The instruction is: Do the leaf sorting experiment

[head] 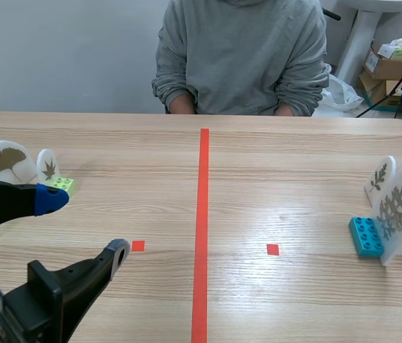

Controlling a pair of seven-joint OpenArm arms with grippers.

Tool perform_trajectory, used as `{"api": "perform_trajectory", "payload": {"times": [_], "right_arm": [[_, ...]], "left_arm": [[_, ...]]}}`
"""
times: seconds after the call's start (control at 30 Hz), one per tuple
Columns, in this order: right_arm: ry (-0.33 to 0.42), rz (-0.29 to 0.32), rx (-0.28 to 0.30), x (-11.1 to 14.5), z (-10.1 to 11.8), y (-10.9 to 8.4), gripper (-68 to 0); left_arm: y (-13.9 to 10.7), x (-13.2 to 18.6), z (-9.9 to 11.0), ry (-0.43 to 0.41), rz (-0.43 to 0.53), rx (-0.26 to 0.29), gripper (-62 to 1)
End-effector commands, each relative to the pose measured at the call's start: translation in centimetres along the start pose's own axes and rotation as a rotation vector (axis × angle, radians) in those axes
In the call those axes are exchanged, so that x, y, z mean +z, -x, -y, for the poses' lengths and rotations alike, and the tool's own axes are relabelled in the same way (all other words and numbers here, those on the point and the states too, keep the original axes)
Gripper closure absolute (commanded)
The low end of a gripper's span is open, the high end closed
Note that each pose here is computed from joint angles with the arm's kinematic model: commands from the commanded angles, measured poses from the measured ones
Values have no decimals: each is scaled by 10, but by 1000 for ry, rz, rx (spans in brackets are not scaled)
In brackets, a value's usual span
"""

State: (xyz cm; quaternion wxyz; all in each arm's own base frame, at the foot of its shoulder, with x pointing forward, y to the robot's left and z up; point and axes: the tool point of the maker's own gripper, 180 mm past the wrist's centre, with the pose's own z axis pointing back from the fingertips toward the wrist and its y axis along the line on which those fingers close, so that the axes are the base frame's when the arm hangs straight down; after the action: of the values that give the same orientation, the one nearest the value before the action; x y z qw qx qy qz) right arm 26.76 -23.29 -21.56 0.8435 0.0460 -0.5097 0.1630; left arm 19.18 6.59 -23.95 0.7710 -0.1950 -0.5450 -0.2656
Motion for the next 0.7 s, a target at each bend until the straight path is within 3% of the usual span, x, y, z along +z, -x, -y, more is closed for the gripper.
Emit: {"api": "perform_trajectory", "payload": {"times": [0.0,0.13,0.47,0.67], "right_arm": [[-24,45,-8,-1,-1,-10,-578],[-86,124,-47,-1,-13,-25,-578],[-256,199,-47,-21,-64,-41,-578],[-320,230,-52,-25,-84,-47,-578]], "left_arm": [[-13,0,2,2,43,2,-572],[-13,0,2,2,43,2,-572],[-13,0,2,2,44,1,-572],[-13,0,2,2,44,2,-572]]}}
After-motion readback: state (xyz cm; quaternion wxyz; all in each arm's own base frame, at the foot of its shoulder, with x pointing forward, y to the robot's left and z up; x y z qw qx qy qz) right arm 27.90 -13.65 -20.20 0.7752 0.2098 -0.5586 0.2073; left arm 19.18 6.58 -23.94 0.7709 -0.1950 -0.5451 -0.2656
